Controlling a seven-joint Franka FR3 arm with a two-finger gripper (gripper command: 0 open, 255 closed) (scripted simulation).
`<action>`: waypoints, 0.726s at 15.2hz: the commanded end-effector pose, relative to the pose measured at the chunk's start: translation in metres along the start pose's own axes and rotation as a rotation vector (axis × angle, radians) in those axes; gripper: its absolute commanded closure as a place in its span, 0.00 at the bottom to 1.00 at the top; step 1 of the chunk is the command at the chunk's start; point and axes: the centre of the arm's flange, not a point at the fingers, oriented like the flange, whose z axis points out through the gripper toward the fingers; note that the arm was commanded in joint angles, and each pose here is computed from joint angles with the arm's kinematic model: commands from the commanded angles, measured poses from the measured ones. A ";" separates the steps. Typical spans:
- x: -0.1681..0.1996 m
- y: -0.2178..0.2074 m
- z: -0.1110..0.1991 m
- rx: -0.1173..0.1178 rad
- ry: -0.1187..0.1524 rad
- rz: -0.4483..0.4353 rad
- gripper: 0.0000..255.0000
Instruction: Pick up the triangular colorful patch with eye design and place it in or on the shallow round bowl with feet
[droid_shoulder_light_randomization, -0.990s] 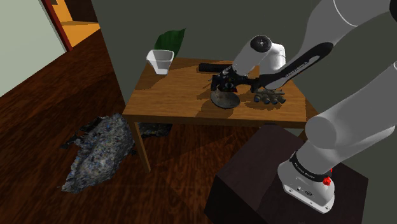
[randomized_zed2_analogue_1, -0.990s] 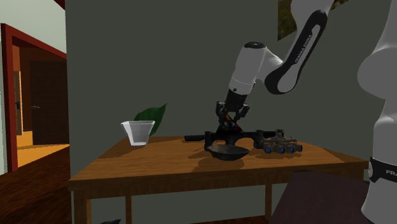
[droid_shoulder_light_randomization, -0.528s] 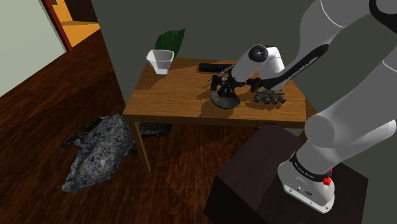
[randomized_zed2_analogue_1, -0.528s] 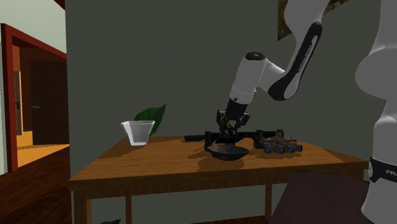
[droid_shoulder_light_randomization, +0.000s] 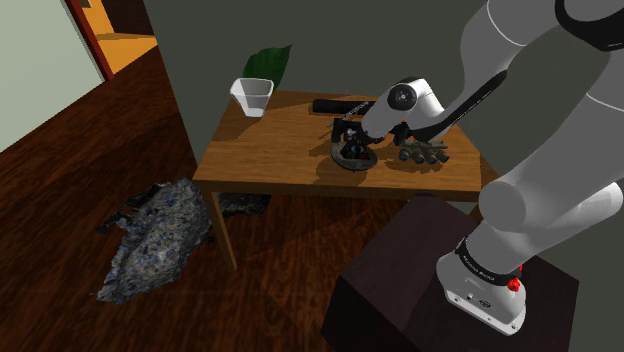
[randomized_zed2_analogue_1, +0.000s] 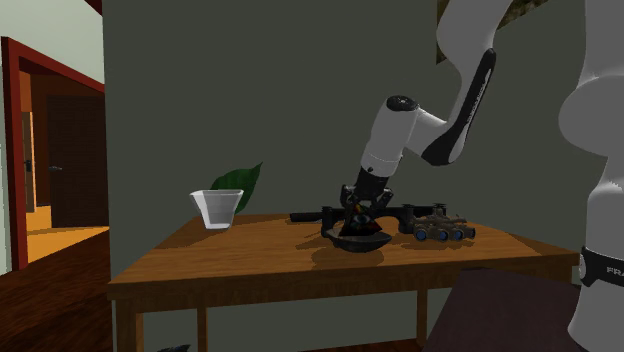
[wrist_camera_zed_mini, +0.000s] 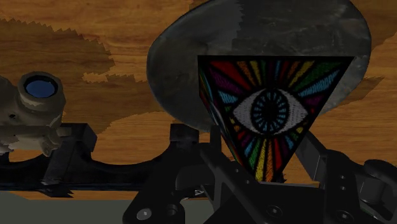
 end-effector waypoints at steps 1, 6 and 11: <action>0.000 0.000 0.001 0.000 0.001 0.000 1.00; 0.000 0.000 0.001 0.000 0.001 0.000 0.00; 0.000 0.000 0.001 0.000 0.001 0.000 0.00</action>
